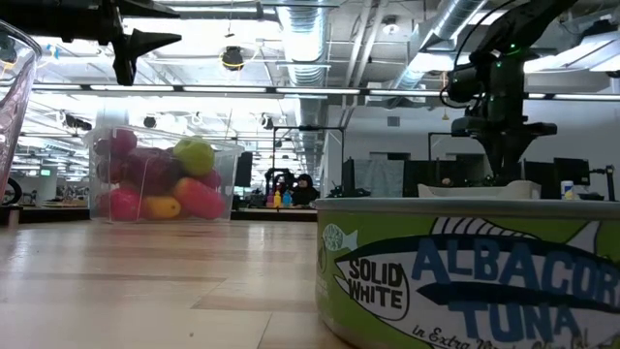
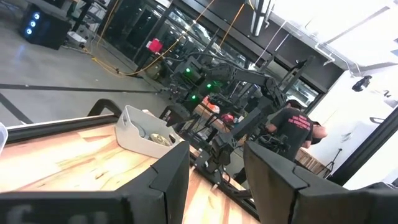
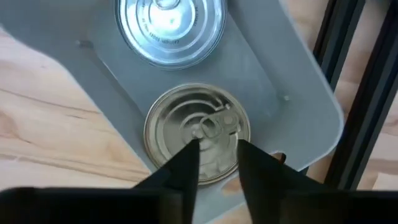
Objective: Pick & Place Food Item
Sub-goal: Stack the red tuna can on the blue tuna can
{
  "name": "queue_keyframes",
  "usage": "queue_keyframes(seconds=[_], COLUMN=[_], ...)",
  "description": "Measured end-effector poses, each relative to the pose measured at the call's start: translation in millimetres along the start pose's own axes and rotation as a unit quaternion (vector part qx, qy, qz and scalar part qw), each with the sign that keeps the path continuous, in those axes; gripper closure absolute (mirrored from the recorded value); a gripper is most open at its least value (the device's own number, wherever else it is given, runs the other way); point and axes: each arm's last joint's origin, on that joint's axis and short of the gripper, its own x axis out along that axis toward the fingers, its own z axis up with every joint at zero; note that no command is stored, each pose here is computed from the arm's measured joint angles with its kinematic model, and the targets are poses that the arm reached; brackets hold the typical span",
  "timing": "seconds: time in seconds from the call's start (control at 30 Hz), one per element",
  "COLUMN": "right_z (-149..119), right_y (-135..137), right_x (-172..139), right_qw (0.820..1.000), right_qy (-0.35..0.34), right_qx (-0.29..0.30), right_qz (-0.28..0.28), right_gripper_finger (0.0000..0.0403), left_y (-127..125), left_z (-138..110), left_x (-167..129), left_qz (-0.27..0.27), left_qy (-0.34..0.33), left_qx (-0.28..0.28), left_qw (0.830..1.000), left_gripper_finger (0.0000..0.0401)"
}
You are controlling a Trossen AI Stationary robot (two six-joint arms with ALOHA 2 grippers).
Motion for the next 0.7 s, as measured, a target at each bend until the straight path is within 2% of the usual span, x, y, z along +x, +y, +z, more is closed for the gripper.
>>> queue_keyframes(seconds=[0.17,0.33,0.53,0.7], right_z=[3,-9,-54,-106], right_y=[0,13,51,103], right_x=[-26,-66,-88,-91], right_qw=[0.999,0.990,0.969,0.931], right_qy=[-0.033,-0.077,-0.069,-0.038], right_qx=[-0.023,-0.067,-0.156,-0.292], right_qz=[0.015,0.098,0.177,0.214], right_gripper_finger=[0.0235,0.0194,0.0185,0.0184], left_y=[0,0,0,0], left_z=[0,0,0,0], left_x=[0,0,0,0], left_qz=[0.000,-0.006,-0.007,-0.007], left_qy=[0.000,0.005,0.006,0.006], left_qx=[-0.022,-0.037,-0.021,-0.011], left_qw=[1.000,0.999,1.000,1.000], left_gripper_finger=[0.0261,0.0261,0.0261,0.0261])
